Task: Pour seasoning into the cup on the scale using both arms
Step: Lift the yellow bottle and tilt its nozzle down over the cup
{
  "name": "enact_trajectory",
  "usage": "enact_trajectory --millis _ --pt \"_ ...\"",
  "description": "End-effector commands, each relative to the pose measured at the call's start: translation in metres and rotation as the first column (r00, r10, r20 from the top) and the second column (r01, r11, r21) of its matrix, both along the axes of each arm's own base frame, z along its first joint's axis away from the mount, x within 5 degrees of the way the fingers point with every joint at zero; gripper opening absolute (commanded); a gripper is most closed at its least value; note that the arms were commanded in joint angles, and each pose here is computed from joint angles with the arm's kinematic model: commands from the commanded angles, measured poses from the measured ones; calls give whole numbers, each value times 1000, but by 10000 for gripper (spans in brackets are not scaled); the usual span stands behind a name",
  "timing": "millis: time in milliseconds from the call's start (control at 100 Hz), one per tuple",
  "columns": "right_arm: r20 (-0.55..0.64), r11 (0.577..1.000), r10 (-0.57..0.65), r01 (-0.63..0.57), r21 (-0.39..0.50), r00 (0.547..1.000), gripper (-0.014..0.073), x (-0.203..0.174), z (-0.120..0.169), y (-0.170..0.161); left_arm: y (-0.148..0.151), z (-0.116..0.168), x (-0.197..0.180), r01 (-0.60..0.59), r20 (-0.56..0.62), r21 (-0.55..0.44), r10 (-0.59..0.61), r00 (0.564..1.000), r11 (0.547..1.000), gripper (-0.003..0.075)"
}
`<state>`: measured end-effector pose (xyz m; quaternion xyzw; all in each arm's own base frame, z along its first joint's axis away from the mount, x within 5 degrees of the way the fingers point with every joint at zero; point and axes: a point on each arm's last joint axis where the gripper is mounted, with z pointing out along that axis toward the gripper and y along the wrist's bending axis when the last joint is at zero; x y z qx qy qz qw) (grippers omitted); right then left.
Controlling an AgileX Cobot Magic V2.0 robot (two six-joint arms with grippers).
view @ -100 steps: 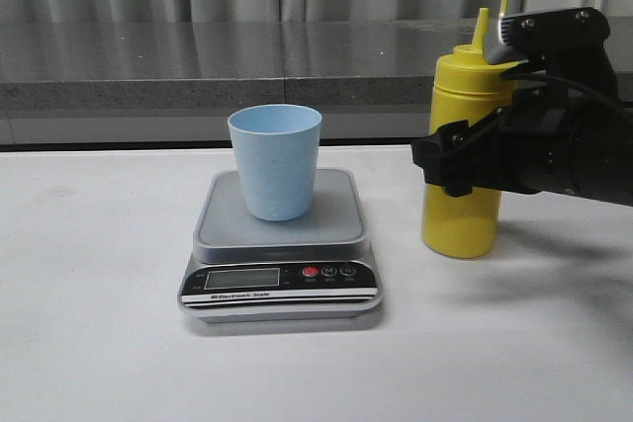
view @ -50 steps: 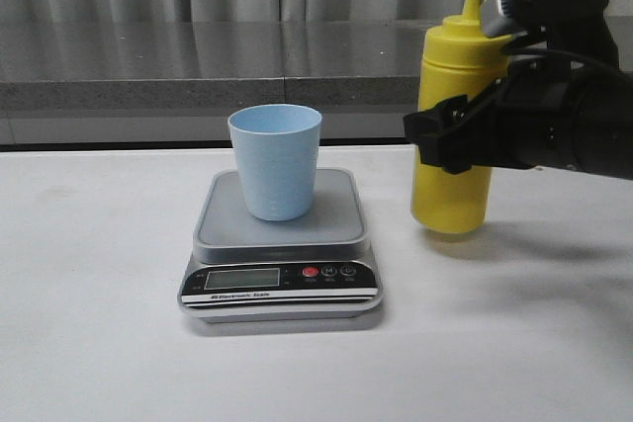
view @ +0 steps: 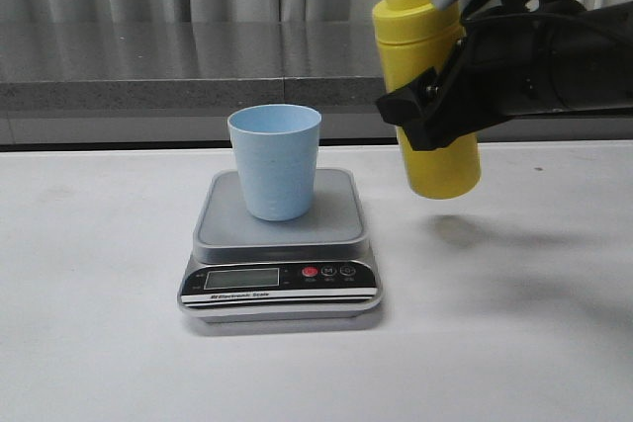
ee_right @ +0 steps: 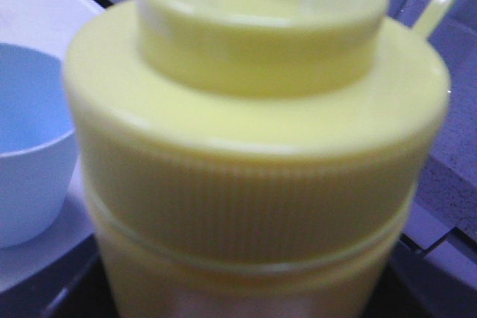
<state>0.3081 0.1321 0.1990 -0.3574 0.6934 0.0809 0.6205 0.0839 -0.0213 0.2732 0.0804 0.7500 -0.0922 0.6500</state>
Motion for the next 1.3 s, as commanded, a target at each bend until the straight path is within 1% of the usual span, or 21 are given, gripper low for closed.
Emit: enact_trajectory --millis 0,110,200,320,430,530,580,650,790,890,1090,1290 --pt "97 999 38 -36 -29 995 231 6 32 8 1 16 1 -16 98 -42 20 995 999 -20" --pt "81 991 54 -44 -124 995 231 15 42 17 1 16 1 -16 98 -42 20 995 999 -20" --pt "69 975 62 -45 -215 996 231 21 51 23 1 16 1 -16 98 -42 20 995 999 -20" --pt "64 940 76 -50 -338 995 231 26 59 28 1 16 1 -16 98 -42 20 995 999 -20" --pt "79 904 93 -51 -424 993 231 29 65 31 1 16 1 -16 98 -42 20 995 999 -20" --pt "88 877 99 -45 -478 991 231 31 69 30 1 16 1 -16 98 -42 20 995 999 -20" --pt "89 859 103 -44 -510 991 231 31 69 31 1 16 1 -16 98 -42 20 995 999 -20" --pt "91 824 118 -47 -565 989 231 30 69 32 1 16 1 -16 98 -42 20 995 999 -20" --pt "101 735 163 -53 -677 981 231 27 68 37 1 16 1 -16 98 -42 20 995 999 -20" --pt "106 693 181 -50 -719 978 231 26 69 41 1 16 1 -16 98 -42 20 995 999 -20" --pt "132 653 188 -23 -757 973 231 27 77 45 1 16 1 -16 98 -42 20 995 999 -20" --pt "163 579 206 14 -815 965 231 31 83 50 1 16 1 -16 98 -42 20 995 999 -20"
